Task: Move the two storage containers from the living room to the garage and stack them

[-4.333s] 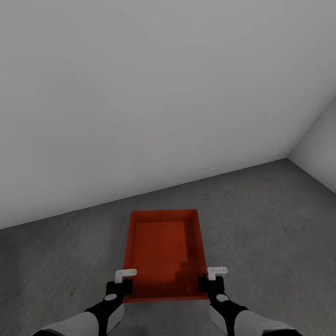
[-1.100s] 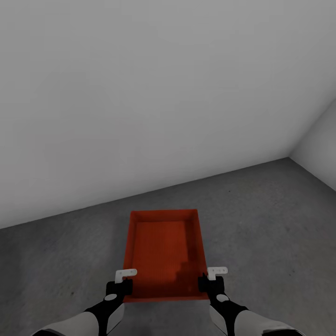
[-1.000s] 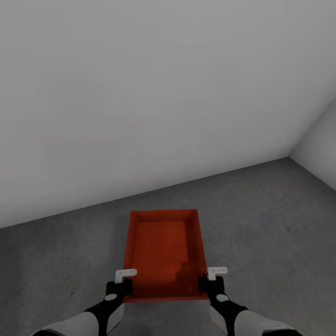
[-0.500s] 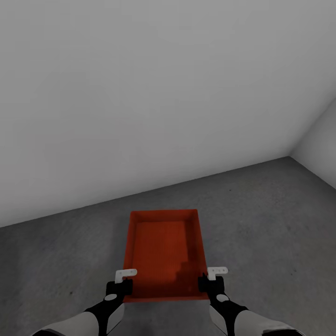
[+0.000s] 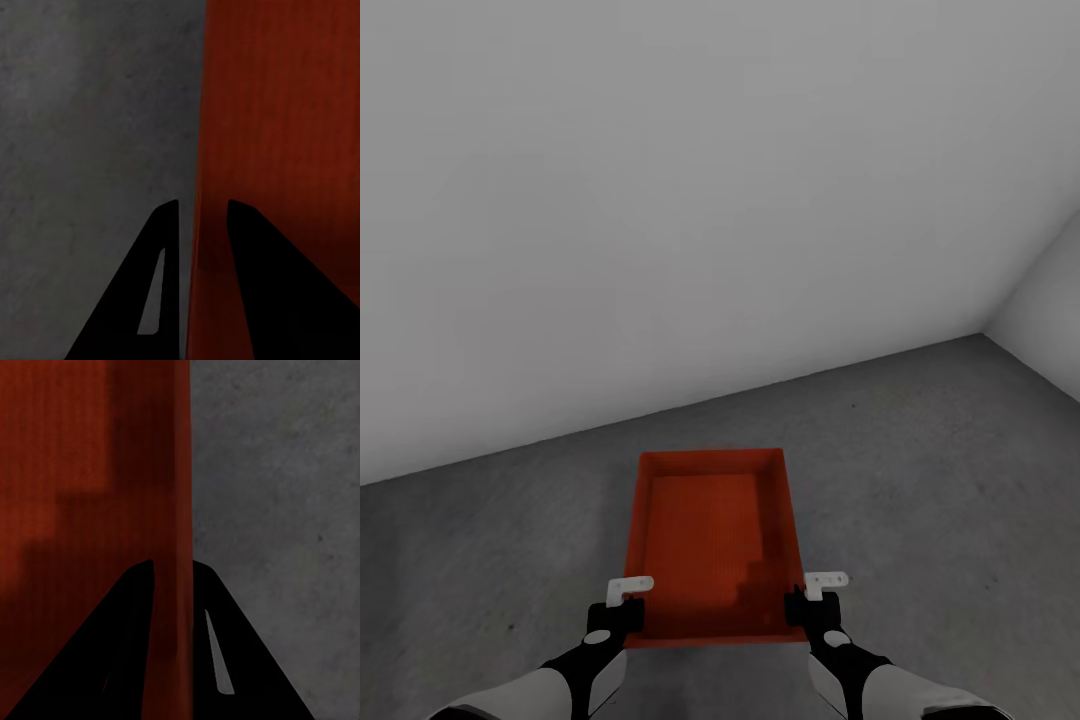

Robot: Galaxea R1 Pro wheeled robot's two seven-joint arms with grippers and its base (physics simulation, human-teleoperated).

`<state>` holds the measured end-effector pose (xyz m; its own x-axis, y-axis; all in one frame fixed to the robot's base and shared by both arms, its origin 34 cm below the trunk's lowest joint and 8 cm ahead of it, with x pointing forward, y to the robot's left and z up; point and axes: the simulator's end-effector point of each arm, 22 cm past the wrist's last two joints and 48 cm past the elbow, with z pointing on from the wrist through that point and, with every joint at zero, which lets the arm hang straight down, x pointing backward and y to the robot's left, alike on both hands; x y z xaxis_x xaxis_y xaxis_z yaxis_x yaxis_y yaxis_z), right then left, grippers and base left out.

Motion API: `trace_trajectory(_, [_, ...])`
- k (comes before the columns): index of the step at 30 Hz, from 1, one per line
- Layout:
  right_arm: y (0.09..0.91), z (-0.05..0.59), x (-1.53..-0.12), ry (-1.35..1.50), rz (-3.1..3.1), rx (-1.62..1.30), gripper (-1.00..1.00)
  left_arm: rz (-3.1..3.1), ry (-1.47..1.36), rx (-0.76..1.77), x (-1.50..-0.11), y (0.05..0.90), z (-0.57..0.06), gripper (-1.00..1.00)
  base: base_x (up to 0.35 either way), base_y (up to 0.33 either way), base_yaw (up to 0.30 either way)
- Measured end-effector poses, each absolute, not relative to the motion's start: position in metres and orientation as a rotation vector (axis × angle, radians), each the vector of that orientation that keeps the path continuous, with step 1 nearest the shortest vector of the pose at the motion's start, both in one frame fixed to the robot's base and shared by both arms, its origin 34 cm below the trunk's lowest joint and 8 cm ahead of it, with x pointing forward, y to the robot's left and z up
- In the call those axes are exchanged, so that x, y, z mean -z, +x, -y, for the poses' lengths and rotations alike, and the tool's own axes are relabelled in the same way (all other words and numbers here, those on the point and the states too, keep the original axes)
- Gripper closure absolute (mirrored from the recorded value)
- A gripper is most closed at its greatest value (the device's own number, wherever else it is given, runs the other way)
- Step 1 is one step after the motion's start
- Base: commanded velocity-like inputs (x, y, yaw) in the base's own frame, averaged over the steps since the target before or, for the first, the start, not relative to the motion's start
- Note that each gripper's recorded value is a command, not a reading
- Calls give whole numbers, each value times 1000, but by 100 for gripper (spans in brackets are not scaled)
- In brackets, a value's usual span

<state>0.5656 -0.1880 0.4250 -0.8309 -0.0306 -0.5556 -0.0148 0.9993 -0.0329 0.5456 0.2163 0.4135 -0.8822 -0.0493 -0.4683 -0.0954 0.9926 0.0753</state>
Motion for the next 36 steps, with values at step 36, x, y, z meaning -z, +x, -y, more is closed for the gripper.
trace_trajectory(36, [566,188,-425,-32,-2551,36,100,-2652,-102,-132,-414,546,-216,100,0,0,0])
